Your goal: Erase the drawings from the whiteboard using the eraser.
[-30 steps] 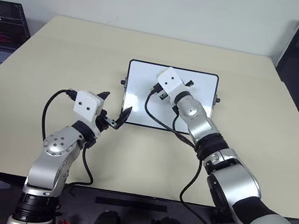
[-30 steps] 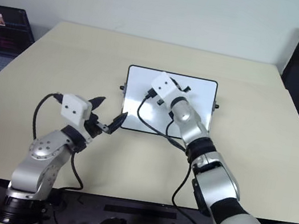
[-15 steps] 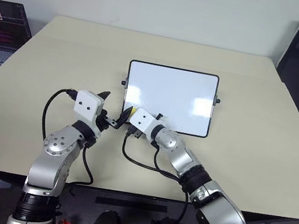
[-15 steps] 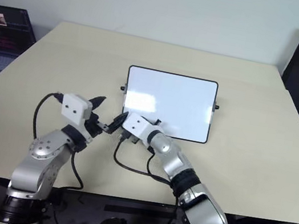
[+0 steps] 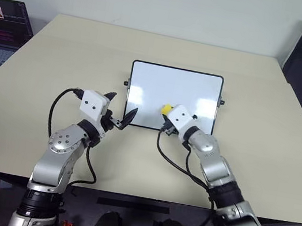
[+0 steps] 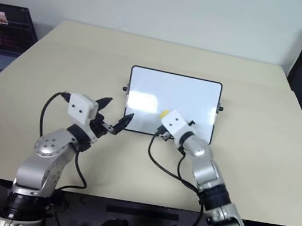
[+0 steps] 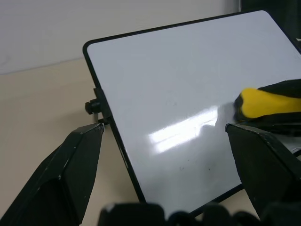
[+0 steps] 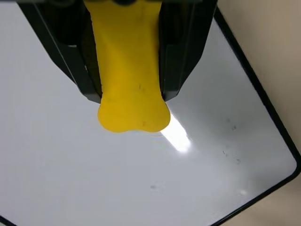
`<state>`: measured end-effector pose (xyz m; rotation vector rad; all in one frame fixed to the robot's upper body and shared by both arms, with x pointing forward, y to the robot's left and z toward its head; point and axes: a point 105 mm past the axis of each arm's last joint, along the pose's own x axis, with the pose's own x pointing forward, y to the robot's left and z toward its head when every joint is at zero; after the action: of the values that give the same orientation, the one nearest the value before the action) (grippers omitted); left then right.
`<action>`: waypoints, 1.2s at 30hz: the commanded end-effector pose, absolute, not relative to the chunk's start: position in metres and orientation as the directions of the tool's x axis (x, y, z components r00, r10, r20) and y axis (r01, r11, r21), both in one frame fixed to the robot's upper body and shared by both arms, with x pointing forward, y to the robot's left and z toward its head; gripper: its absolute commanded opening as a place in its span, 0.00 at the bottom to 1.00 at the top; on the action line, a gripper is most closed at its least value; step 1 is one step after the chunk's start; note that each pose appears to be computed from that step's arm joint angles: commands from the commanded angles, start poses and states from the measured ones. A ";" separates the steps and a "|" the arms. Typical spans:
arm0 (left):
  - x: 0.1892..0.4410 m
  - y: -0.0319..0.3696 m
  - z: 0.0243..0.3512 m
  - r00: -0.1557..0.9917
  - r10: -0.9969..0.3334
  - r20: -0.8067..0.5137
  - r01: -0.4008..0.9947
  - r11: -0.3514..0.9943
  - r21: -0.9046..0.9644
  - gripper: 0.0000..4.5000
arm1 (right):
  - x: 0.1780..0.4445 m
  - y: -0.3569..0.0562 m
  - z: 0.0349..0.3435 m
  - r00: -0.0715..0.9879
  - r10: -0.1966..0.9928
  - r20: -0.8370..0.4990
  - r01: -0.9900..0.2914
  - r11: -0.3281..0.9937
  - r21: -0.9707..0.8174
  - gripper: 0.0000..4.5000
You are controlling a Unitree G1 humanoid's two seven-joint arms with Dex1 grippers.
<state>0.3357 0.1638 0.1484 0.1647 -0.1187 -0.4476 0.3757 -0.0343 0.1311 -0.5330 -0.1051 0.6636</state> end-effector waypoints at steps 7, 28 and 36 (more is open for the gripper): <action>0.335 0.161 0.161 0.880 -0.457 0.126 0.428 0.881 0.202 1.00 | 0.353 -0.093 0.145 0.868 0.490 -0.078 -0.493 0.830 -0.260 0.27; 0.322 0.069 0.161 0.509 -0.856 0.087 0.847 0.517 0.127 1.00 | 0.331 -0.249 0.132 0.974 -0.030 -0.223 -0.047 0.942 -0.331 0.27; 0.307 0.049 0.153 0.296 -0.955 0.011 0.954 0.296 0.050 1.00 | 0.332 -0.264 0.110 0.936 -0.071 -0.346 -0.014 0.972 -0.237 0.27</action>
<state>0.3093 0.0530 0.1428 0.0302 -0.0161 -1.2229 0.3281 -0.2608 0.0946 -0.2594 0.4063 -0.0139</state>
